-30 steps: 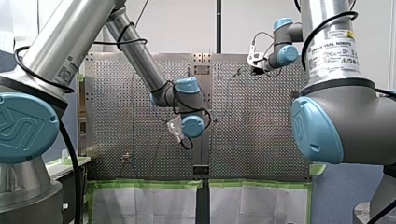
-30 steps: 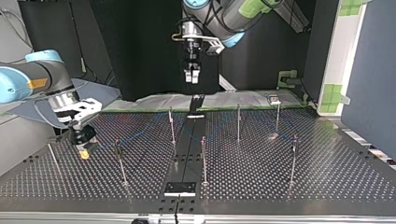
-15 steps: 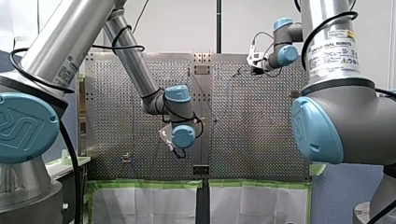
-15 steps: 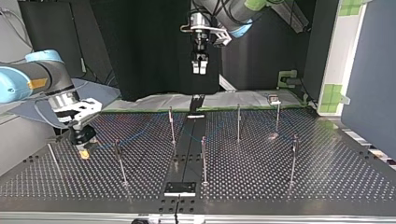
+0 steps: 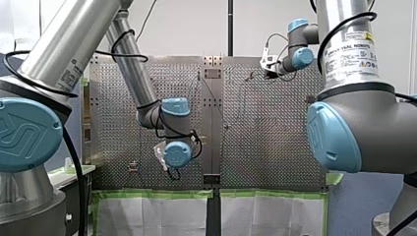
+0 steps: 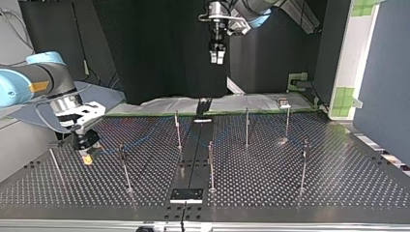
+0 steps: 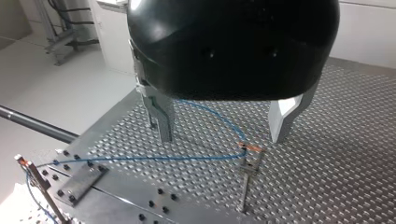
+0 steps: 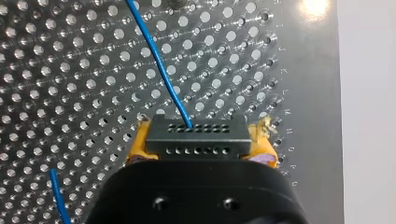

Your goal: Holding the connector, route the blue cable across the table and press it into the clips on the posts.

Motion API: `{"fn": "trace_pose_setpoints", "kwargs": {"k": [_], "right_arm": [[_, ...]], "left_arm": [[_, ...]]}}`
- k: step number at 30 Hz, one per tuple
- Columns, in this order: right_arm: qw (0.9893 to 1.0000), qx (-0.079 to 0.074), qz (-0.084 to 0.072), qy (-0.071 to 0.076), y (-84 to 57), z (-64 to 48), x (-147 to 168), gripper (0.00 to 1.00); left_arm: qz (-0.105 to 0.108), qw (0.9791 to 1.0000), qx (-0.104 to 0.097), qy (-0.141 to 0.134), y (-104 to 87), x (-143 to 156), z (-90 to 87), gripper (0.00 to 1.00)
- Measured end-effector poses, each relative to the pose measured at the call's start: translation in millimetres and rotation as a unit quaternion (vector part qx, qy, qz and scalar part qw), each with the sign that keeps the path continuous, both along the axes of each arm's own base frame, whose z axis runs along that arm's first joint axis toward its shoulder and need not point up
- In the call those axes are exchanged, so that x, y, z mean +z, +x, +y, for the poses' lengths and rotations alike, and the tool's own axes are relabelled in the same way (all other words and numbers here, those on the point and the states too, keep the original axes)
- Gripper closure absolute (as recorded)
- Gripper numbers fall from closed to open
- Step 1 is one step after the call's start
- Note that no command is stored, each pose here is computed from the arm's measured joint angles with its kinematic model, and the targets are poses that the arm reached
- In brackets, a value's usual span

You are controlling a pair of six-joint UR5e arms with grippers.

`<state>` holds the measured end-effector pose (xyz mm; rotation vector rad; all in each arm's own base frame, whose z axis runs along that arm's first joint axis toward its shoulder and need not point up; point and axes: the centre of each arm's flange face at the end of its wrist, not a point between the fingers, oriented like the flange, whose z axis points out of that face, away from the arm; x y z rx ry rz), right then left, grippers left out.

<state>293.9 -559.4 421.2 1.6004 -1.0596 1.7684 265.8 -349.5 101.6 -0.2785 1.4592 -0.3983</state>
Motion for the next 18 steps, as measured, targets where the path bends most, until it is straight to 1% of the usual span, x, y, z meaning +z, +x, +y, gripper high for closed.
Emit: {"fn": "trace_pose_setpoints", "kwargs": {"k": [5, 18], "right_arm": [[1.0000, 0.000, 0.000, 0.000, 0.0, 0.0, 0.0, 1.00], [1.0000, 0.000, 0.000, 0.000, 0.0, 0.0, 0.0, 1.00]], "left_arm": [[0.012, 0.9999, 0.000, 0.011, -10.5, -7.9, 10.0, 0.00], [0.014, 0.9998, 0.000, 0.013, -12.4, -9.3, 11.8, 0.00]]}}
